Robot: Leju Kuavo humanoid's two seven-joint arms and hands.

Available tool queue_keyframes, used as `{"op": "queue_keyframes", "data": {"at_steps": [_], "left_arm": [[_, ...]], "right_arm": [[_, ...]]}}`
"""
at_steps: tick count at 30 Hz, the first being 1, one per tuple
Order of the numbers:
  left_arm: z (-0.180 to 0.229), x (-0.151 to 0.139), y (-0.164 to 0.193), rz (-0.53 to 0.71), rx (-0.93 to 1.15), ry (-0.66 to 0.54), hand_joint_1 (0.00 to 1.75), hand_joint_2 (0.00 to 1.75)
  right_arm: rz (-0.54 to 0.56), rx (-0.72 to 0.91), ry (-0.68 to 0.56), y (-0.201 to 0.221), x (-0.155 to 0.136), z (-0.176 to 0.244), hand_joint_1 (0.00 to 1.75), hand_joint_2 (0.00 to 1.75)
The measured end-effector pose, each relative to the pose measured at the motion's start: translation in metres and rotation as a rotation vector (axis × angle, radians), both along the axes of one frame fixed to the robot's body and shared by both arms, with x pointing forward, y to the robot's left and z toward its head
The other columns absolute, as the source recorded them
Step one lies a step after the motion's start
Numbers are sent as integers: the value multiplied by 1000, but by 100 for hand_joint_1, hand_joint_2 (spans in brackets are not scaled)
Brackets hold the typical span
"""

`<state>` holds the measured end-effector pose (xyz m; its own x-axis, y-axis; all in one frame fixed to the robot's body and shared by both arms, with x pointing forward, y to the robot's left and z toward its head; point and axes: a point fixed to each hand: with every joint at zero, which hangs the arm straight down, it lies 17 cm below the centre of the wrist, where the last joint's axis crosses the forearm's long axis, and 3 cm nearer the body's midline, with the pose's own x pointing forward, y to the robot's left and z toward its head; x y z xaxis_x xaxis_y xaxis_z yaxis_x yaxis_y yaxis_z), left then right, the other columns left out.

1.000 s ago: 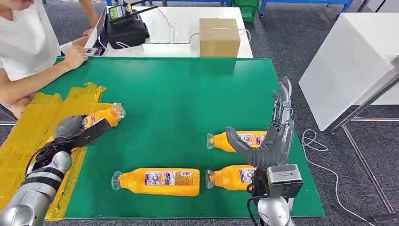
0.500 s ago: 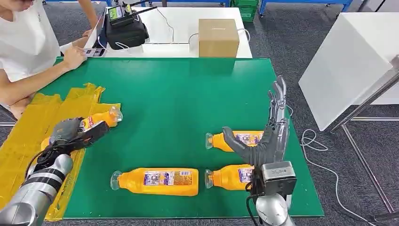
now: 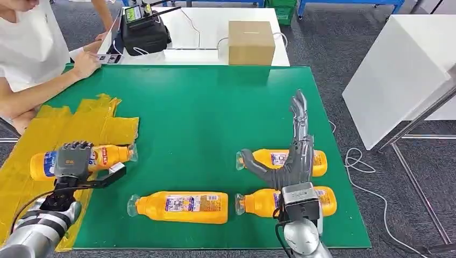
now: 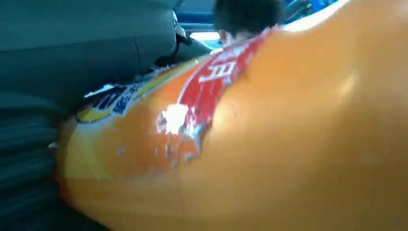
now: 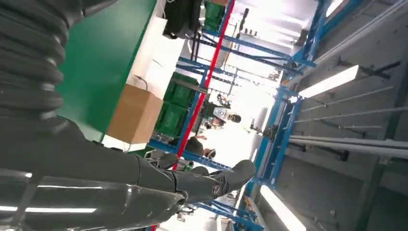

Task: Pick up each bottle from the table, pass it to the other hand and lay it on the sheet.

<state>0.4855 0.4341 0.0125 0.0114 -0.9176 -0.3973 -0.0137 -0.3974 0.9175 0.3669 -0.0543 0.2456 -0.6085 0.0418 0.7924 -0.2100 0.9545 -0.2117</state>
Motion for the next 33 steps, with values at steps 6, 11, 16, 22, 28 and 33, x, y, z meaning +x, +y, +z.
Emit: {"op": "queue_keyframes", "data": {"at_steps": [6, 11, 16, 22, 28, 33], "left_arm": [[-11, -6, 2, -27, -39, 43, 0, 175], [-24, -13, -1, -41, -116, 95, 0, 175], [-33, -11, 2, -8, -159, 158, 0, 175], [-35, -9, 2, 6, -170, 179, 0, 175], [-32, -7, -2, -6, -184, 165, 0, 175], [-32, -7, -7, -15, -209, 158, 0, 175]], "right_arm": [[6, -14, 7, 1, -1, -6, 0, 175], [3, -22, 8, 0, -1, -8, 0, 175], [9, -29, 16, 2, -1, -11, 0, 175], [13, -34, 20, 3, -1, -13, 0, 175], [12, -39, 25, 3, 0, -15, 0, 175], [11, -40, 28, 3, 0, -15, 0, 175]]}}
